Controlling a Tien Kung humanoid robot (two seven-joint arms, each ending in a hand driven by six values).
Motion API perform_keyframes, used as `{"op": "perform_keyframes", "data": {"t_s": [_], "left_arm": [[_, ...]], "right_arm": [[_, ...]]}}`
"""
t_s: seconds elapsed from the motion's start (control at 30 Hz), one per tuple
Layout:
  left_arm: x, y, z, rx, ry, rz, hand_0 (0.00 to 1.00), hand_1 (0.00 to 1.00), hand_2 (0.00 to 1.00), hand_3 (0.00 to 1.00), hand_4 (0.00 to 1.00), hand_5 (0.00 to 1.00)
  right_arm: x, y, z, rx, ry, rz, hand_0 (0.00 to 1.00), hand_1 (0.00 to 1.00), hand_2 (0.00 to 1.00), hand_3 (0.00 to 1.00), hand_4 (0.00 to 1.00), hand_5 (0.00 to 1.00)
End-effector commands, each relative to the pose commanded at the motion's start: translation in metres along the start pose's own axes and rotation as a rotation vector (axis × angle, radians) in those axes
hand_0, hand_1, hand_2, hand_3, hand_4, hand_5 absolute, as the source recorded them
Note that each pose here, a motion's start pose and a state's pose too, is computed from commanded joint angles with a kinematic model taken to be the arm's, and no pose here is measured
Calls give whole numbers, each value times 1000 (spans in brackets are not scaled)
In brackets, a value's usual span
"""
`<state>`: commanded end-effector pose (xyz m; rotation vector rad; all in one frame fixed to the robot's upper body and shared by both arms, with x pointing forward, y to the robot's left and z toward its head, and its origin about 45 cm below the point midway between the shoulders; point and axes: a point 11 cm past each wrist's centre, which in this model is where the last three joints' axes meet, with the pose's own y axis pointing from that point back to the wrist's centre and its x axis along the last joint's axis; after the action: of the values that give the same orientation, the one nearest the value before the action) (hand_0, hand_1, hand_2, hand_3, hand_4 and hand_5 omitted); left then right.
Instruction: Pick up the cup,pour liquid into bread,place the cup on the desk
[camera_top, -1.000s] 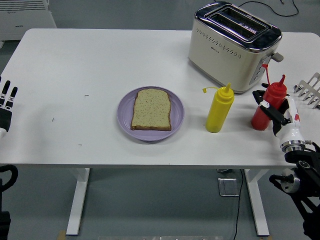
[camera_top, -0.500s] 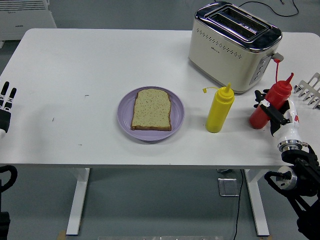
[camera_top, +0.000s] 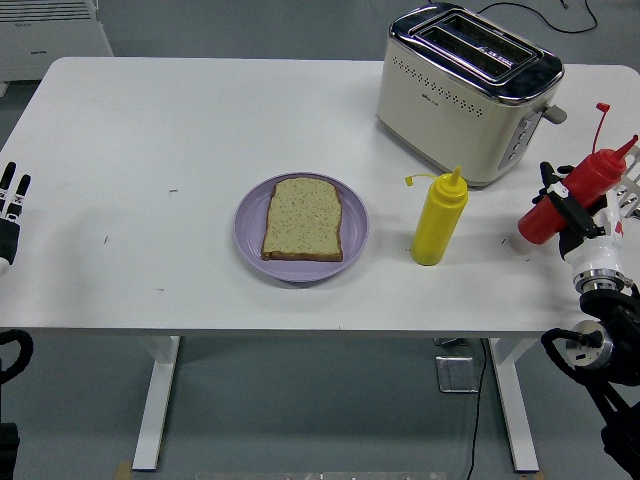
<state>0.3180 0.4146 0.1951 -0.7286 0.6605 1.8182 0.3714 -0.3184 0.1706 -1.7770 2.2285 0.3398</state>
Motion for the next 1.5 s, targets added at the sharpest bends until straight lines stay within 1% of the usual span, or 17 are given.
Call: {"op": "perform_keyframes", "data": {"t_s": [0.13,0.17,0.33,0.4,0.53,0.57,0.67,0.7,0.73,0.83,0.93,0.97,1.1,1.27,1.4,1.43,1.5], "left_arm": [[0,0,1,-2,1,1,810,794,810,735,620,998],[0,0,1,-2,1,1,810,793,810,735,620,998],[0,0,1,-3,3,2,810,793,810,735,620,998],[0,0,1,-3,3,2,810,794,809,734,620,998],[0,0,2,-5,3,3,810,794,809,734,620,998],[0,0,2,-5,3,3,810,794,809,735,619,998],[0,0,2,-6,3,3,810,794,809,735,619,998],[0,0,2,-6,4,3,810,794,809,735,619,998],[0,0,2,-6,4,3,810,794,809,735,619,998],[0,-1,2,-7,4,3,810,794,809,734,621,998],[1,0,2,-8,4,4,810,794,809,734,621,998],[1,0,2,-8,4,4,809,794,809,734,620,998],[1,0,2,-6,3,5,809,794,809,734,620,998],[2,0,2,-8,2,8,810,794,808,734,620,998],[3,1,3,-8,2,11,809,793,808,733,619,998],[3,1,2,-8,2,12,809,793,808,733,619,998],[4,1,2,-6,3,14,809,793,808,733,619,998]], "right_arm": [[-3,-3,-15,30,5,-14,2,18,171,296,829,160],[-4,-3,-17,35,6,-17,2,2,136,271,837,198],[-13,-6,-37,74,36,-47,2,2,136,271,837,198],[-18,-7,-44,79,59,-63,2,2,129,266,831,220],[-35,-9,-62,102,131,-146,2,2,129,266,831,220],[-44,-10,-71,118,164,-179,2,2,136,270,825,248],[-58,-11,-84,155,244,-223,2,2,136,270,825,248],[-67,-12,-91,177,289,-244,2,2,136,270,825,248],[-70,-12,-94,193,323,-252,2,2,136,270,825,248],[-90,-14,-108,252,451,-273,2,2,142,278,818,233],[-109,-18,-116,296,576,-276,2,2,142,278,818,233],[-114,-18,-118,314,613,-280,2,2,141,277,834,272],[-143,-22,-126,368,789,-289,2,2,141,277,834,272],[-165,-28,-139,429,1001,-294,2,5,148,284,833,282],[-192,-29,-149,524,1191,-333,2,16,161,297,825,291],[-203,-27,-148,558,1254,-361,2,16,161,297,825,291],[-217,-25,-145,617,1378,-398,2,16,161,297,825,291]]}}
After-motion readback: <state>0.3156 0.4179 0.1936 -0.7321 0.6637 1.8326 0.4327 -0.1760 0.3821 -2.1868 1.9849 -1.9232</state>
